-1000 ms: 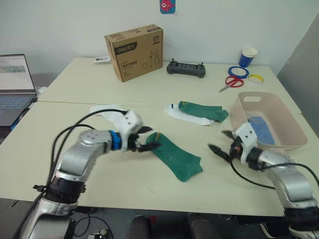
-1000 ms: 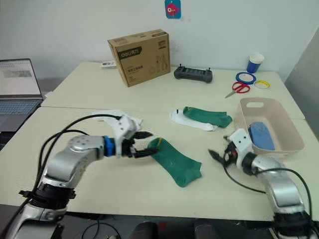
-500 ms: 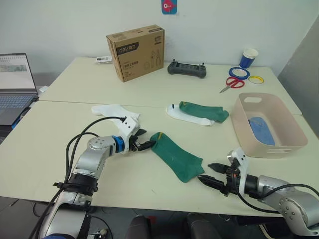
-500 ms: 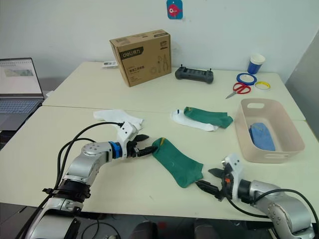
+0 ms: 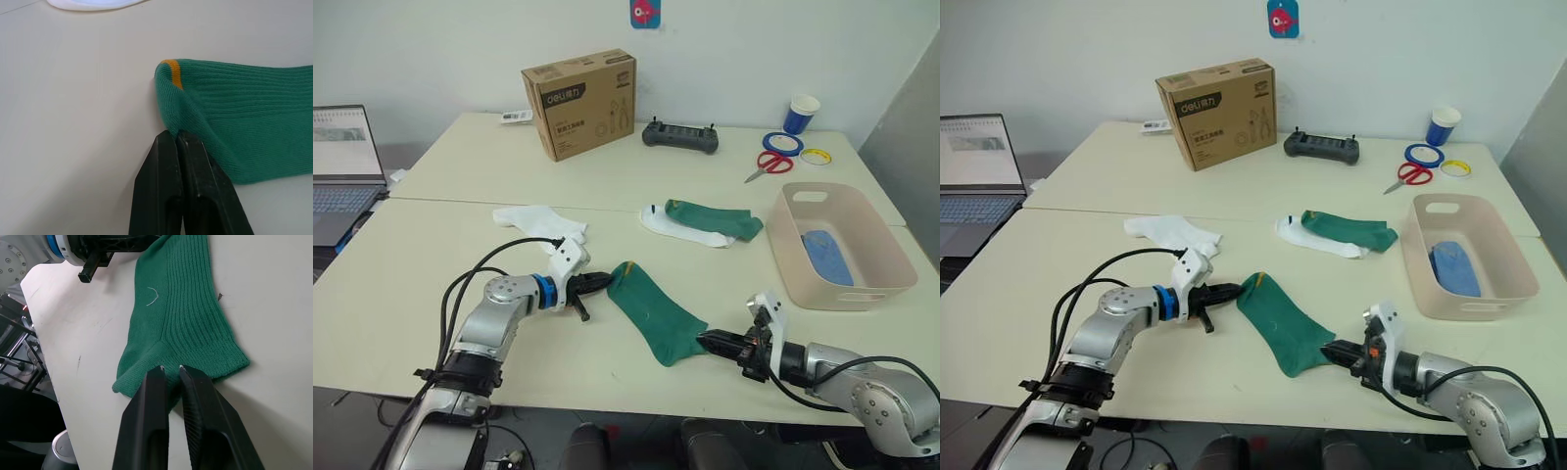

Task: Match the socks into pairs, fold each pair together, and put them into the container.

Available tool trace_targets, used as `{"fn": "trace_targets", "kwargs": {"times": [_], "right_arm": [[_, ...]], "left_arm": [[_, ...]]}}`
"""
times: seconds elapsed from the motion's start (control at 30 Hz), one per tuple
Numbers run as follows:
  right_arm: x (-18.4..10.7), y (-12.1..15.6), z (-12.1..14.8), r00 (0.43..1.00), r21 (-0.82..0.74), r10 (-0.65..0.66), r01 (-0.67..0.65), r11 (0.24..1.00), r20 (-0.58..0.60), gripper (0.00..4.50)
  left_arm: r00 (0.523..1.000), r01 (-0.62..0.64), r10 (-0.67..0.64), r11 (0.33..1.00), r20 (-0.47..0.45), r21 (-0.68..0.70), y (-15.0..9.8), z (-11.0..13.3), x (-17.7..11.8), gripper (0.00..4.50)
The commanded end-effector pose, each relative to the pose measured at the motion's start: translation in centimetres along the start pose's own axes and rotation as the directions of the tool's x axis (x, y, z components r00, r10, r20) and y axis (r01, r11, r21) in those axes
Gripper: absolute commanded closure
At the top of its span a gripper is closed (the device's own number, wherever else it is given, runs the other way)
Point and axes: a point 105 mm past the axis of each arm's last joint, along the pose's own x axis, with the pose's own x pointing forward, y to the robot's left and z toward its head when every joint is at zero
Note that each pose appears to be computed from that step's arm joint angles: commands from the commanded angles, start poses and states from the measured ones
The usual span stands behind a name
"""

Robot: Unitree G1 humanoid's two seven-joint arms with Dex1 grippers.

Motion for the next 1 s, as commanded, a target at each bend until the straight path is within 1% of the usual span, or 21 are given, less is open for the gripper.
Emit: {"fn": "trace_targets", "kwargs": {"times": [0.03,0.1,0.17,0.3,0.37,0.43,0.5,0.6,0.7,0.77,0.83,1.0], "right_arm": [[-0.8,-0.3,1.2,0.999,-0.041,0.014,-0.012,0.999,0.036,4.46],[-1.4,-1.2,1.7,1.000,-0.055,0.009,-0.008,0.998,0.029,4.46],[-1.8,-1.9,2.0,1.000,-0.072,0.014,-0.013,0.997,0.015,4.46],[-2.3,-2.5,2.6,0.996,-0.134,0.069,-0.075,0.988,-0.049,4.46],[-2.3,-3.1,3.2,0.993,-0.154,0.085,-0.097,0.983,-0.081,4.46],[-2.2,-3.6,3.5,0.989,-0.177,0.096,-0.115,0.978,-0.112,4.46],[-1.9,-4.1,3.7,0.986,-0.189,0.098,-0.122,0.974,-0.132,4.46],[-1.6,-5.3,4.3,0.986,-0.217,0.081,-0.111,0.970,-0.143,4.46],[-1.2,-5.9,4.6,0.985,-0.230,0.084,-0.117,0.966,-0.151,4.46],[-0.9,-5.9,4.0,0.981,-0.229,0.096,-0.134,0.964,-0.171,4.46],[-0.8,-6.1,3.8,0.979,-0.229,0.096,-0.136,0.964,-0.180,4.46],[-1.1,-6.1,3.8,0.977,-0.228,0.108,-0.149,0.962,-0.185,4.46]], "left_arm": [[1.000,-0.018,0.018,0.999,0.020,-0.036,-1.0,0.7,-1.2,4.50],[1.000,-0.016,0.018,0.997,0.017,-0.081,-2.5,0.6,-1.9,4.50],[0.999,-0.032,0.033,0.993,0.008,-0.114,-3.4,0.5,-2.4,4.50],[0.999,-0.024,0.019,0.978,-0.025,-0.205,-5.8,0.4,-3.7,4.50],[0.999,-0.007,-0.006,0.968,-0.053,-0.252,-7.5,0.2,-4.3,4.50],[0.998,-0.025,0.005,0.953,-0.068,-0.302,-8.3,0.0,-4.9,4.50],[0.997,-0.056,0.032,0.933,-0.073,-0.356,-8.6,-0.1,-5.3,4.50],[0.993,-0.086,0.050,0.923,-0.105,-0.376,-8.9,-0.4,-6.2,4.50],[0.986,-0.158,0.125,0.921,-0.113,-0.355,-7.8,-0.5,-6.7,4.50],[0.975,-0.199,0.153,0.923,-0.160,-0.329,-6.9,-1.6,-7.1,4.50],[0.972,-0.206,0.154,0.920,-0.177,-0.334,-6.5,-2.2,-7.4,4.50],[0.987,-0.130,0.083,0.918,-0.139,-0.374,-7.6,-1.7,-7.2,4.50]]}}
